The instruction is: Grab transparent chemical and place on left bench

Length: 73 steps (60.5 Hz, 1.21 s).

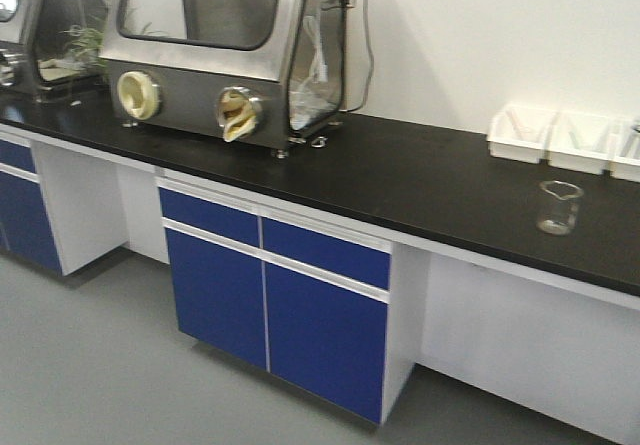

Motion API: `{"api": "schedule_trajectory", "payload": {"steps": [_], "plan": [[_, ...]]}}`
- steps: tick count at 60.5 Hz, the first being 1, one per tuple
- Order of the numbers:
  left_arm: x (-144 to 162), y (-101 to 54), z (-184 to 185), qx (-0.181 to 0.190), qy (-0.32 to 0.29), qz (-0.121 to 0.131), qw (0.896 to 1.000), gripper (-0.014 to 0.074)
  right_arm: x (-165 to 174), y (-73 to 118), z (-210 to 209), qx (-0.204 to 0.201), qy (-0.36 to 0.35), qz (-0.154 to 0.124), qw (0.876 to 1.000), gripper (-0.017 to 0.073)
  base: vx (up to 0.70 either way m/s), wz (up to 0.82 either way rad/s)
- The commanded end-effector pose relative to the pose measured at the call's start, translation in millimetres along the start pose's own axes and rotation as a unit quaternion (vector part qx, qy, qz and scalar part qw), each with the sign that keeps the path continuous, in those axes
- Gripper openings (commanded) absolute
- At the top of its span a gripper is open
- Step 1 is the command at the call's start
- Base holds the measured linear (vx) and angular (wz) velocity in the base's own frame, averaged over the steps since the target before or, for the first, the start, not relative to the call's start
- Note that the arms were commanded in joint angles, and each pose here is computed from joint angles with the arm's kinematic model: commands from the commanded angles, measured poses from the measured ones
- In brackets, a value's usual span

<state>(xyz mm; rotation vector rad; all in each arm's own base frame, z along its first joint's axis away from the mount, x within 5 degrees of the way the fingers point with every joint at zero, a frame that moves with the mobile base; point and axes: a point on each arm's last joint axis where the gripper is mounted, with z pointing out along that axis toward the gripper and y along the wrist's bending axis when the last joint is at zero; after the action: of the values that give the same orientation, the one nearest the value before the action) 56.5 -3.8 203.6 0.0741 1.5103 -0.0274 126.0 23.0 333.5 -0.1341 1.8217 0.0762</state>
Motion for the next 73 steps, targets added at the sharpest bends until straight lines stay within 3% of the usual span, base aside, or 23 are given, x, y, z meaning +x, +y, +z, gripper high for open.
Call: {"api": "schedule_trajectory", "payload": {"steps": [1, 21, 73], "plan": [[-2.8, 0.1, -1.3, -0.001, -0.041, -0.004, 0.999, -0.0003, -15.9, 1.9, -3.9, -0.012, -0.047, -0.009, 0.999, -0.0003, 0.35, 0.33], [-2.8, 0.1, -1.3, -0.001, -0.041, -0.004, 0.999, -0.0003, -15.8, 1.9, -3.7, -0.012, -0.047, -0.009, 0.999, -0.0003, 0.45, -0.09], [-2.8, 0.1, -1.3, -0.001, -0.041, -0.004, 0.999, -0.0003, -15.9, 2.0, -3.7, -0.013, -0.047, -0.009, 0.999, -0.0003, 0.46, -0.38]]}}
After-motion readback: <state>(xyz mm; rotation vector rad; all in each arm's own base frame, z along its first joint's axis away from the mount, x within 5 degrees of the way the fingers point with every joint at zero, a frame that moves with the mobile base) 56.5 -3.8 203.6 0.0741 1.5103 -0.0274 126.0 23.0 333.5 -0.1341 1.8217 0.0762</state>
